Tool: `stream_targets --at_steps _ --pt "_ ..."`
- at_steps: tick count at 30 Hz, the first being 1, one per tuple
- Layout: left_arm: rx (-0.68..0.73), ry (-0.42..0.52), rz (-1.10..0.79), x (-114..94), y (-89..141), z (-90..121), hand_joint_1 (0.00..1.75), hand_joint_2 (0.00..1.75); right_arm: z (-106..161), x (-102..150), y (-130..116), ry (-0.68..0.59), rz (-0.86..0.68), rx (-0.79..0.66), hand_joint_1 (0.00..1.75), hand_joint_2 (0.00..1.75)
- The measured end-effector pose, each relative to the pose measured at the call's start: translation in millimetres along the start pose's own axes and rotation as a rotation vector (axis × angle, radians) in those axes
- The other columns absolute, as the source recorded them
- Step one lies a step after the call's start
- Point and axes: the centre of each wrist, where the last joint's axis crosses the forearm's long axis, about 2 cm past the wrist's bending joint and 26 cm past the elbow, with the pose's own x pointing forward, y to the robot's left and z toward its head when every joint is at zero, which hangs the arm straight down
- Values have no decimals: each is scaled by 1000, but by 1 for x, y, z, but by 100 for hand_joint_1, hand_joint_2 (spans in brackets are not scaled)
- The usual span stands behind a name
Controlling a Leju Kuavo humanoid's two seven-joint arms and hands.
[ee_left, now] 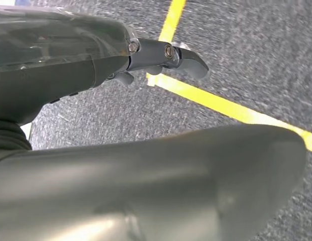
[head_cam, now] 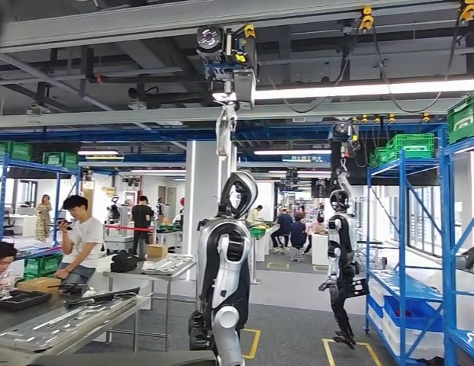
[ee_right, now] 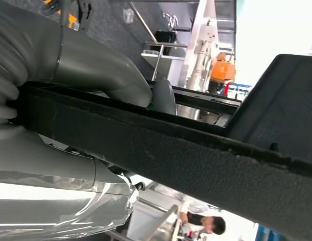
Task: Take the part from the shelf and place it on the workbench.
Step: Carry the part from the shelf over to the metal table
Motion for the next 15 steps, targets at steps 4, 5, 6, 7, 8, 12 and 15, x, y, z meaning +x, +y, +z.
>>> stream_targets --at_steps 4,5,6,7,8,12,15 --pt "-8 -1 3 0 -4 0 0 175 4 -4 -7 12 -1 -28 175 175" --pt "-9 0 2 -1 -4 1 0 175 5 -4 -9 13 -1 -33 175 175" --pt "-10 2 1 -2 -4 1 0 175 4 -4 -10 11 -1 -37 175 175" --pt "-11 5 1 -4 -4 2 0 175 4 -4 -11 7 -1 -40 175 175" --pt "-12 5 0 -4 -5 2 0 175 3 -4 -12 2 0 -45 175 175" --pt "-14 -2 4 -1 -6 1 0 175 2 -1 -16 -13 5 -59 175 175" --pt "-14 1 3 -3 -6 2 0 175 1 3 -18 -30 11 -62 175 175"
